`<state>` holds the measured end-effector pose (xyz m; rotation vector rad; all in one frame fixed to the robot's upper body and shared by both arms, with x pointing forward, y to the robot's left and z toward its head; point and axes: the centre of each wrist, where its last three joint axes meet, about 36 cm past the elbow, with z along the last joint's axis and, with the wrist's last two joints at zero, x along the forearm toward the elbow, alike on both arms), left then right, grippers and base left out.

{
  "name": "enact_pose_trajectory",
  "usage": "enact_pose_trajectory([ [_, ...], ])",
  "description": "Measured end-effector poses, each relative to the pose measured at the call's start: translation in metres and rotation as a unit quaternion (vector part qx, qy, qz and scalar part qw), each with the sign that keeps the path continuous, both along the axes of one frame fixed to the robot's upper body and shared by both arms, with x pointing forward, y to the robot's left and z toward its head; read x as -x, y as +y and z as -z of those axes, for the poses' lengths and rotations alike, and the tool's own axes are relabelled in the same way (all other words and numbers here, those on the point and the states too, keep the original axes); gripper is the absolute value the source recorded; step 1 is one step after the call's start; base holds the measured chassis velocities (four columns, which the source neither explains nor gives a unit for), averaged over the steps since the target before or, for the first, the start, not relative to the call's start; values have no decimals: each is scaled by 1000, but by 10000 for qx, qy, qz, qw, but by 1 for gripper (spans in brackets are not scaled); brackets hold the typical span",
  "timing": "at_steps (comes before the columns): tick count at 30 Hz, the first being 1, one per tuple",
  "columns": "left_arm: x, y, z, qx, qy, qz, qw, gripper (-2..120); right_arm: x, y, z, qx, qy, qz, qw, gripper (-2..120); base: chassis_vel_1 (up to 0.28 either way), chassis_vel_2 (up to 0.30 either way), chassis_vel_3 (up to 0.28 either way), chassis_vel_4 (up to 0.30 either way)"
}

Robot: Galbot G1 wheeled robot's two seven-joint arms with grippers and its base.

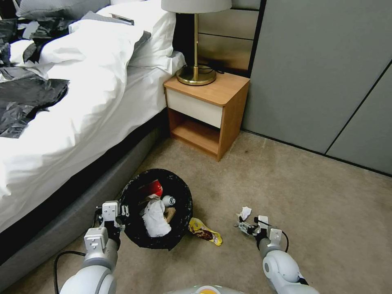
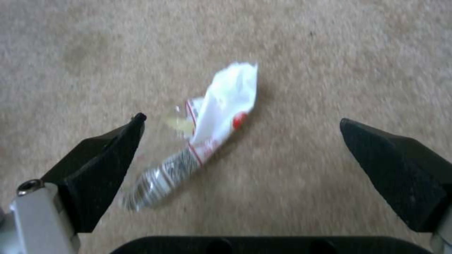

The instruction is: Pick up the trash bin, then pick up the garbage from the floor and place it into the trash bin.

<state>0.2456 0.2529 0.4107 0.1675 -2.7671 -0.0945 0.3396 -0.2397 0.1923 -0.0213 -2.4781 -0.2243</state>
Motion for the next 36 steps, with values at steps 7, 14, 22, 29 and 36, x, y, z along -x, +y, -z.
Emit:
enact_pose_trajectory([
  [7,3,-1,1,-13,18,7,10000,1,-5,7,8,-95,-63,-209,9997,100,0,0,0,0],
  [14,5,-1,1,-17,24,9,10000,1,-5,13,19,-46,51,-268,9996,100,0,0,0,0],
  [22,6,-1,0,-24,5,15,10000,1,-7,9,38,30,126,-239,9996,93,0,0,0,0],
  [29,7,-3,1,-17,11,38,10000,1,-17,4,53,75,35,-220,9997,79,0,0,0,0],
  [36,9,-3,1,-30,33,36,10000,1,-25,4,58,150,-43,-199,9997,58,0,0,0,0],
])
